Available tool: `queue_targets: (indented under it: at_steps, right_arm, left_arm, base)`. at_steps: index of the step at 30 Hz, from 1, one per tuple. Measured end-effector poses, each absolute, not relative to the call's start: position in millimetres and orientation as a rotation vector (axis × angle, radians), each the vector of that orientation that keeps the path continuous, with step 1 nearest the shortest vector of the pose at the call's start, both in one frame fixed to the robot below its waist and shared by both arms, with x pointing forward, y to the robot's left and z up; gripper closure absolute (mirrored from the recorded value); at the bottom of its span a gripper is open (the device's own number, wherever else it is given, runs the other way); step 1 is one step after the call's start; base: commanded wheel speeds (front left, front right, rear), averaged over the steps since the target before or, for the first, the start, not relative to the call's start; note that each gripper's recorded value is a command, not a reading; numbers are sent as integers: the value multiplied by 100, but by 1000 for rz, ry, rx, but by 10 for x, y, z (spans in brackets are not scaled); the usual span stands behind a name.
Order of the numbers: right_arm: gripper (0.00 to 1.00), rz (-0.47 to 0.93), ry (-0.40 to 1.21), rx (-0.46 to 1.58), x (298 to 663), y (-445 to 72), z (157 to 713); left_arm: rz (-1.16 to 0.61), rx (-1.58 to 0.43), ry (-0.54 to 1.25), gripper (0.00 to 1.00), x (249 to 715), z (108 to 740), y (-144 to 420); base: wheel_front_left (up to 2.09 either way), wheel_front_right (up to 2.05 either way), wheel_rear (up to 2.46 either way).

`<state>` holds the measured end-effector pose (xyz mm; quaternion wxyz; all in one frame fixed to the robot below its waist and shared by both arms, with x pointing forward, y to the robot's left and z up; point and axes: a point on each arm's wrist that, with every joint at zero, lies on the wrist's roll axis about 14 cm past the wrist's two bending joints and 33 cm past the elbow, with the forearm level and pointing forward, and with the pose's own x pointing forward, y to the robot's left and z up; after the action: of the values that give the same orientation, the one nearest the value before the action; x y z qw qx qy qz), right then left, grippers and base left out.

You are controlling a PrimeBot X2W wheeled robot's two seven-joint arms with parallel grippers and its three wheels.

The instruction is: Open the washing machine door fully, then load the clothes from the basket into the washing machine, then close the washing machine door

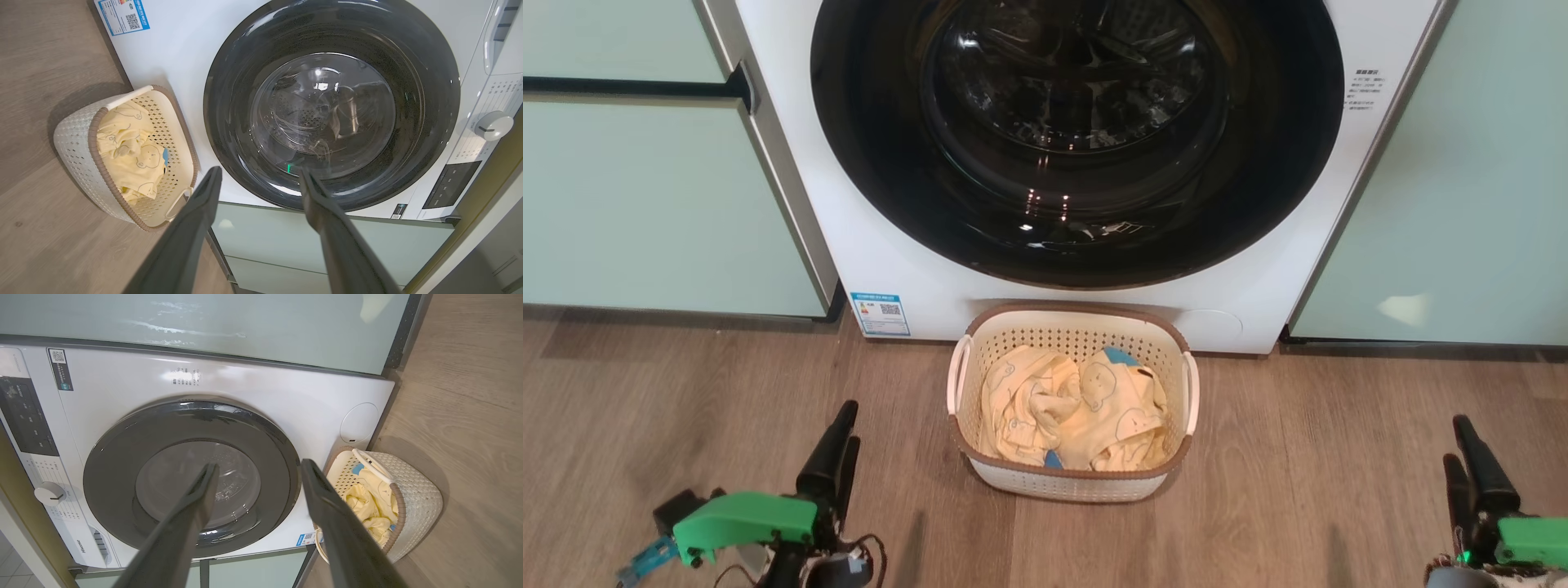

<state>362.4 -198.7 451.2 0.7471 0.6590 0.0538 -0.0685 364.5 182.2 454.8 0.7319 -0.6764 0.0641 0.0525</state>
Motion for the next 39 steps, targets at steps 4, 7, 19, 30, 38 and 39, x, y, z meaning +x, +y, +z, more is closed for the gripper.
queue_targets:
  at_steps: [4,7,19,30,38,39]
  right_arm:
    - [0,-138,120,1375,3644,-1983,4532]
    - [0,-139,117,1304,3648,-2004,4537]
    - [0,-110,122,1053,3682,-1991,4575]
    - [0,-84,126,834,3681,-1976,4586]
    - [0,-72,135,699,3670,-1966,4561]
    - [0,-66,139,670,3671,-1957,4556]
  left_arm:
    - [113,-1434,149,0,3641,4534,1819]
    - [110,-1374,146,0,3648,4541,1830]
    - [70,-1097,82,0,3732,4751,1890]
    - [25,-859,55,0,3755,4868,1840]
    - [-4,-732,37,0,3768,4932,1788]
    - [-11,-705,35,0,3770,4938,1768]
  base:
    - [0,0,0]
    - [0,0,0]
    - [0,0,0]
    - [0,0,0]
    - [0,0,0]
    - [0,0,0]
